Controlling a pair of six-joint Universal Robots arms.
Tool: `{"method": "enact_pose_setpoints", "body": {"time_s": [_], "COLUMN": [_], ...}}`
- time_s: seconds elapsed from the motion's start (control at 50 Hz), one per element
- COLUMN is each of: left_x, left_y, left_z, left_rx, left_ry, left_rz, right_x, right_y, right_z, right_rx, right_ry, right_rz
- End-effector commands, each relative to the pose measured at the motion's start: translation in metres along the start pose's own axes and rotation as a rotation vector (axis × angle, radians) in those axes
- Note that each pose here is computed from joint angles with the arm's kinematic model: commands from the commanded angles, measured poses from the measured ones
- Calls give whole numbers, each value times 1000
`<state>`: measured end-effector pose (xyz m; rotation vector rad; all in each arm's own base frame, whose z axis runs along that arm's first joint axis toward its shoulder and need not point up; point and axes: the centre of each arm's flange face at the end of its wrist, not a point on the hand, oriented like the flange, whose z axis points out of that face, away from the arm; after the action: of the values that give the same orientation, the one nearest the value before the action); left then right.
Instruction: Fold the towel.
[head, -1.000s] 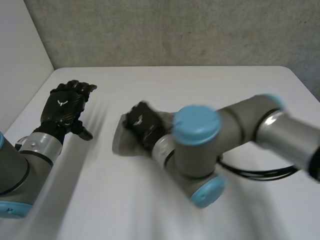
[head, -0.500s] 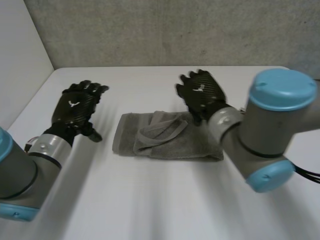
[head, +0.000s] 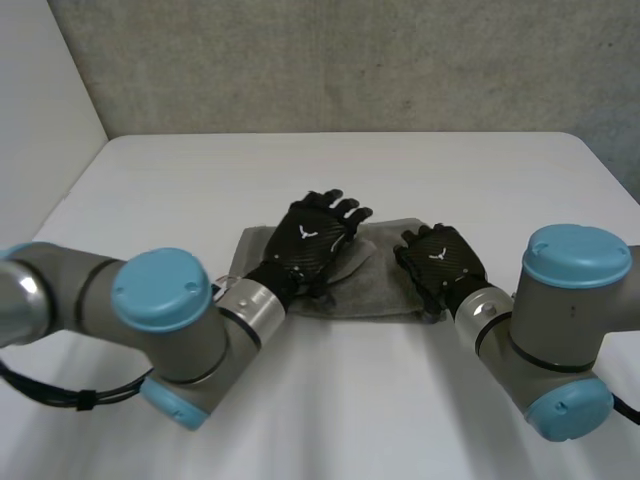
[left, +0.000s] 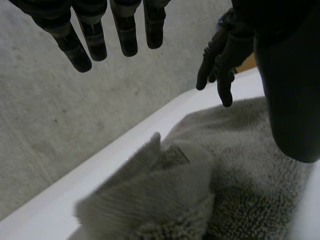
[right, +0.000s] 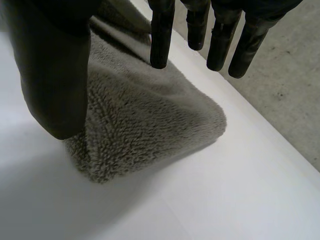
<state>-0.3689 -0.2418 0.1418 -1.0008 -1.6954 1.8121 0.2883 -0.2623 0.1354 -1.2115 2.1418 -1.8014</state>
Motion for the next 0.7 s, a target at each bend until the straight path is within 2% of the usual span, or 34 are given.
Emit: {"method": "enact_pose_setpoints", "body": {"time_s": [0.02,0.24,0.42,0.46,0.56,0.7], "left_x": [-6,-39,-52,-71,-89,-84], "left_y": [17,14,35,41,40,33], "left_z": [25,33,28,22,13,2], "left_rx": [-16,-24,-95,-137,-172,-180], "left_ry": [-41,-293,-355,-451,-564,-564], "left_rz": [0,0,15,48,80,78], "right_x": [-5,-11,-8,-6,-4,-4], "right_y": [12,25,25,25,25,25], "right_z": [7,13,14,15,15,16], "right_rx": [-13,-38,-42,-49,-51,-48], "right_ry": [-5,-13,15,33,48,53], "right_rz": [-1,-3,-9,-14,-16,-32]}}
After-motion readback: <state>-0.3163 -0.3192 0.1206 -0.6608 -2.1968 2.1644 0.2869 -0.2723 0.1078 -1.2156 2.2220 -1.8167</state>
